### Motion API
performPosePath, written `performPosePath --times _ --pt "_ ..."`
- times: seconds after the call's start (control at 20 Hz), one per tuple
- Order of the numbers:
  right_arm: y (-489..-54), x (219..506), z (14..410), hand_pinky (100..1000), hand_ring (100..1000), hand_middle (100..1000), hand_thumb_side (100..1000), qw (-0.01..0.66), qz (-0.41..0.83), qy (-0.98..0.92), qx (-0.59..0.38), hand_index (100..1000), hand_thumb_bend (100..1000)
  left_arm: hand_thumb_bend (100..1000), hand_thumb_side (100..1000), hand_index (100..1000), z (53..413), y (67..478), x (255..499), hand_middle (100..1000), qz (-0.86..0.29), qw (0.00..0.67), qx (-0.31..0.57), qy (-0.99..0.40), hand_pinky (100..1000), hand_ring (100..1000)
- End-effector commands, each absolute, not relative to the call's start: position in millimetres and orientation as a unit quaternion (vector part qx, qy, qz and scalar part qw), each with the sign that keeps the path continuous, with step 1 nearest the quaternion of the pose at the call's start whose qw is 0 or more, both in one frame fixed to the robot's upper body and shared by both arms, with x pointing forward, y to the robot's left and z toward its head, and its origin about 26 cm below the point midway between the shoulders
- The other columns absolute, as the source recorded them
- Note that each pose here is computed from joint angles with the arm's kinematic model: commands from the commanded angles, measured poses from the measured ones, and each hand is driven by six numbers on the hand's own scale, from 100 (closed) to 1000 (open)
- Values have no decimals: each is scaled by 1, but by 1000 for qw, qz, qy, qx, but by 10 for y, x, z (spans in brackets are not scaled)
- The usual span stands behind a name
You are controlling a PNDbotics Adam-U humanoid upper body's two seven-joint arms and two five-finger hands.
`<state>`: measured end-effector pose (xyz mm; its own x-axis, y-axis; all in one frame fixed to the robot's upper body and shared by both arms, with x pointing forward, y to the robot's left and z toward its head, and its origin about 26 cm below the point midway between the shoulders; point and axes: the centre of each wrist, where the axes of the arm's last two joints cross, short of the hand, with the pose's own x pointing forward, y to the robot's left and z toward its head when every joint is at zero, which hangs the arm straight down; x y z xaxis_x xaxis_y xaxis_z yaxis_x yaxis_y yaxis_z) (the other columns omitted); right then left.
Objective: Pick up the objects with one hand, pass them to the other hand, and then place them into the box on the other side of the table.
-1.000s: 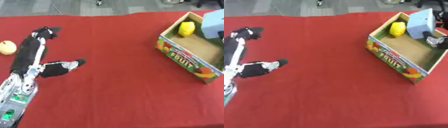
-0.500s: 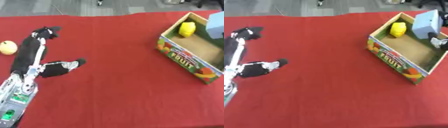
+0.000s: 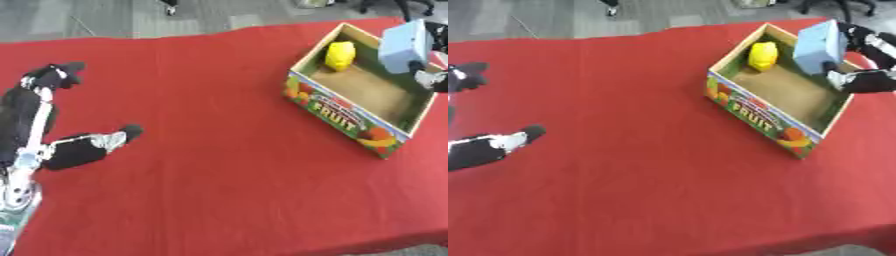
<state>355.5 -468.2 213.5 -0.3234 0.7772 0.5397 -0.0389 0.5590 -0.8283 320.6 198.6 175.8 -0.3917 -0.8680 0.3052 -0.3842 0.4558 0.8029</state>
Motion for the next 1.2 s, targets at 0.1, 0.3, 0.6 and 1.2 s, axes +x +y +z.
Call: performPosePath --times 0.1,0.3,0.6,1.2 --pt "-4806 3505 2358 981 1000 1000 266 514 393 -706 -289 1000 100 818 563 849 1873 2022 3194 632 -319 354 417 -774 741 680" --pt "-4812 3510 2361 983 1000 1000 272 515 389 -705 -292 1000 100 820 565 849 1869 2021 3197 630 -317 355 417 -774 740 679" --pt "-4812 3510 2366 998 1000 1000 314 509 404 -701 -294 1000 100 822 564 849 1871 2018 3200 626 -315 356 418 -774 741 678" --pt "-4799 3514 2322 1000 1000 1000 731 441 459 -750 -179 1000 100 826 564 846 1866 2018 3206 621 -315 357 420 -773 742 678"
